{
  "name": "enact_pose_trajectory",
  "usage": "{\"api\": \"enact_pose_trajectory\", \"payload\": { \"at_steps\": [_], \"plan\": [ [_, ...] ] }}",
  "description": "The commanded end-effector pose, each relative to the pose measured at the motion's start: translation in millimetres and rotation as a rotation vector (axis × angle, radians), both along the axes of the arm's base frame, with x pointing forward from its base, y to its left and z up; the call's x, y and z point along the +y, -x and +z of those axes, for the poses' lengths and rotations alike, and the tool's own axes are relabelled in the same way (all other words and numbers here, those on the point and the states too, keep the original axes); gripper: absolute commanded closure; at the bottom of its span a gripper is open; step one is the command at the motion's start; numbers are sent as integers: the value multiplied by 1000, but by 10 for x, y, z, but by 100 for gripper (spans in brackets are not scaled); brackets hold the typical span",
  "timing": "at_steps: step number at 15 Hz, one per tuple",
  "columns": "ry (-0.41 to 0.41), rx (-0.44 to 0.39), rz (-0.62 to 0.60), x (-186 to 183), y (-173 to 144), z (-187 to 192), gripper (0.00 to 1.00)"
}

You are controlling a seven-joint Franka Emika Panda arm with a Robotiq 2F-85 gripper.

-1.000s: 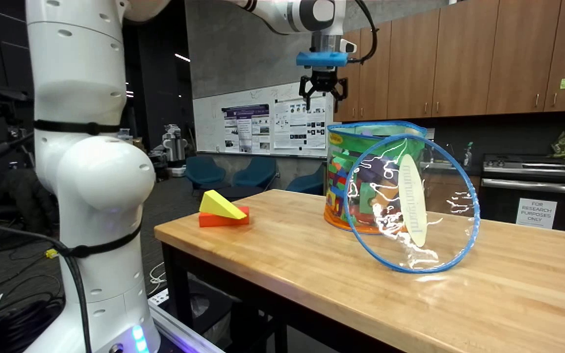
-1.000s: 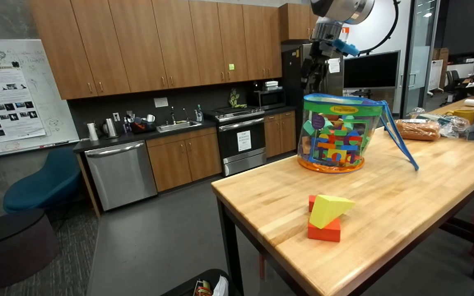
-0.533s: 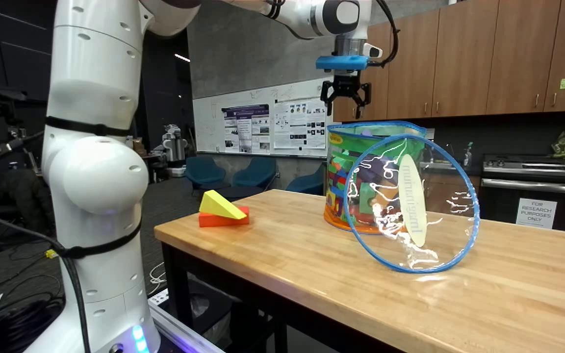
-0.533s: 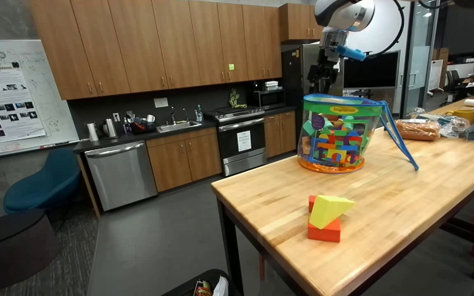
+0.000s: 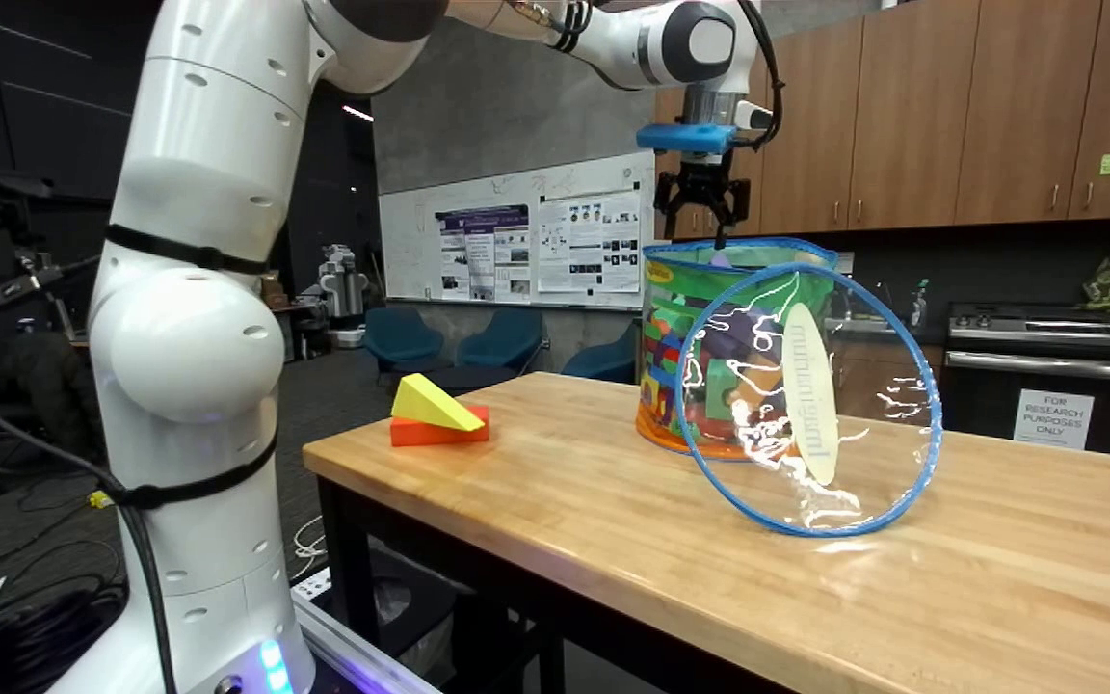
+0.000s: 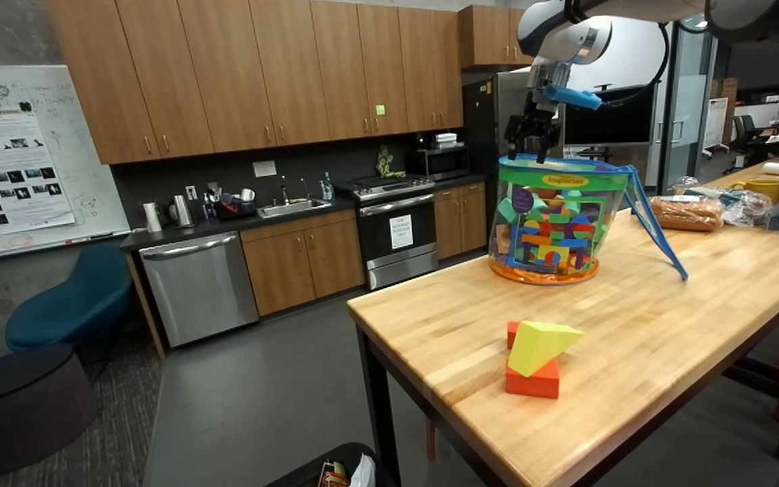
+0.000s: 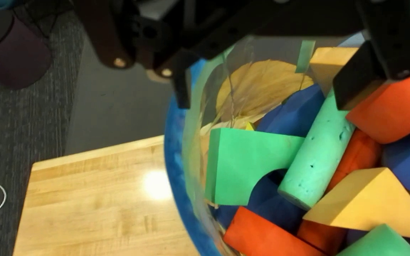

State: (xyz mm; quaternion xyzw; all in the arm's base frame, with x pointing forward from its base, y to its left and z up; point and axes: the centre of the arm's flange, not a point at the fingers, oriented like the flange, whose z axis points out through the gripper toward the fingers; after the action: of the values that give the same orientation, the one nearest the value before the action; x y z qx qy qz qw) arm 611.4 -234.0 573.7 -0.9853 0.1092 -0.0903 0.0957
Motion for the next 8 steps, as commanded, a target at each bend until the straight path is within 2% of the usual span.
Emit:
{"api": "enact_pose_trajectory", "payload": {
  "at_steps": [1, 8],
  "plan": [
    [-9, 2, -129, -56, -150, 7, 0],
    [28, 0, -364, -224, -141, -105, 0]
  ]
}}
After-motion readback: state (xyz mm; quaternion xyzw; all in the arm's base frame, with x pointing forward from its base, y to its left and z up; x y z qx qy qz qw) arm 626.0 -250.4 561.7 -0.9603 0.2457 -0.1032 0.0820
